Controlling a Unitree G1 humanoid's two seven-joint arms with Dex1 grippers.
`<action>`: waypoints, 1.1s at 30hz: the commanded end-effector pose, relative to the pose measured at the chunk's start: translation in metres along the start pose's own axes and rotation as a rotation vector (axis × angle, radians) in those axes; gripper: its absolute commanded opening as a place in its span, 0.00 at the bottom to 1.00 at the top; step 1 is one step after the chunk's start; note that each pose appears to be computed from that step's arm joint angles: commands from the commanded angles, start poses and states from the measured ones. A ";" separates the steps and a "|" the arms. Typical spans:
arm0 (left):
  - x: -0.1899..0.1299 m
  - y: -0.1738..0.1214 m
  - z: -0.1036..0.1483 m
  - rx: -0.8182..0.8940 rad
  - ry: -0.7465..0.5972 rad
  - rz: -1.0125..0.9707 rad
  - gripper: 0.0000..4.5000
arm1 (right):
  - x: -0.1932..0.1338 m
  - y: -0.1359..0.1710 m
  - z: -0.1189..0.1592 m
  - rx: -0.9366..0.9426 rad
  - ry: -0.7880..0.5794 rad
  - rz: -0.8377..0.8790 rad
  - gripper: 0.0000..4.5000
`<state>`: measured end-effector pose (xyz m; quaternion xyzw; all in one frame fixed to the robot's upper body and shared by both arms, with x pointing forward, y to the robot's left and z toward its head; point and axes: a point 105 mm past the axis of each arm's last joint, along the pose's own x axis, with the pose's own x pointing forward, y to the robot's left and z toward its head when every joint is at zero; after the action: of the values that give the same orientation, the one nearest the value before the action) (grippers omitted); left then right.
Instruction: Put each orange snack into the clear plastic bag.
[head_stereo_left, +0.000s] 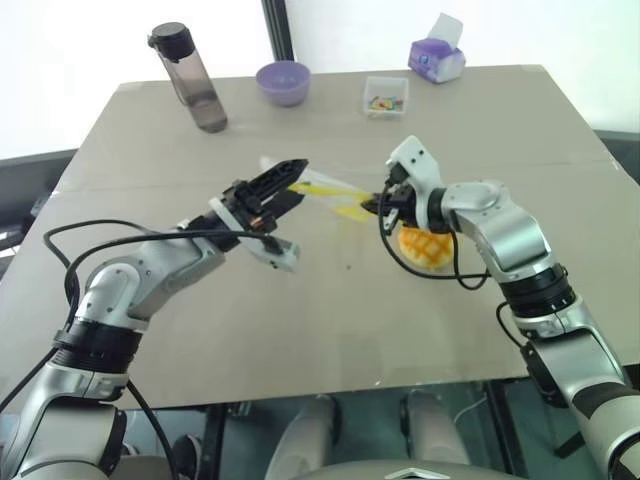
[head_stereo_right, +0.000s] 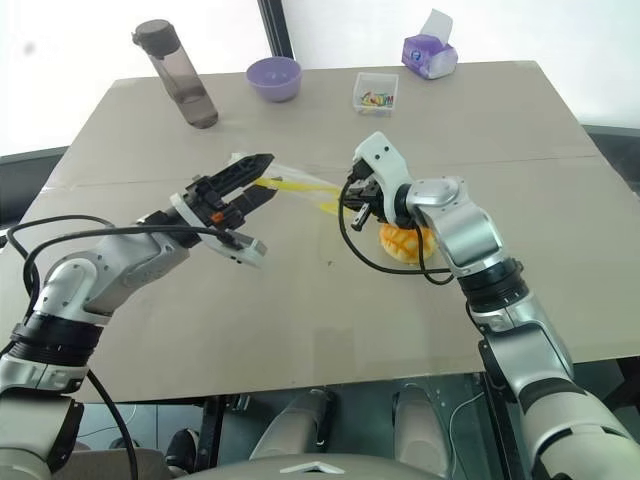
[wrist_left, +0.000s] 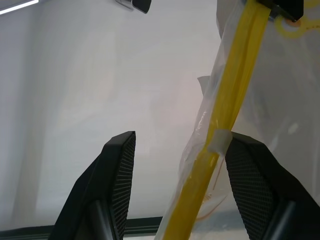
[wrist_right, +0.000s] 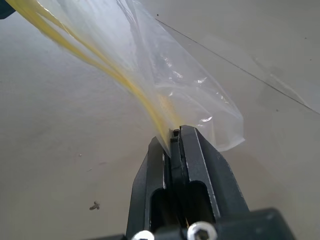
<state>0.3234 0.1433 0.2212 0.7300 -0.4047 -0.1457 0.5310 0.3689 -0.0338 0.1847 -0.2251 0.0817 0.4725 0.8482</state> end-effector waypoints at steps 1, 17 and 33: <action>-0.005 0.015 -0.006 0.028 0.026 0.054 0.64 | -0.005 -0.001 0.016 -0.044 -0.048 -0.015 0.00; -0.012 0.023 -0.011 0.054 0.057 0.078 0.41 | -0.003 -0.002 0.016 -0.044 -0.051 -0.027 0.00; -0.015 0.012 -0.021 -0.071 0.155 0.053 0.00 | -0.012 -0.008 0.031 -0.248 -0.103 -0.077 0.49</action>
<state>0.3208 0.1590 0.2276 0.7193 -0.3847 -0.1100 0.5679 0.3720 -0.0365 0.1940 -0.2663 0.0375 0.4609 0.8457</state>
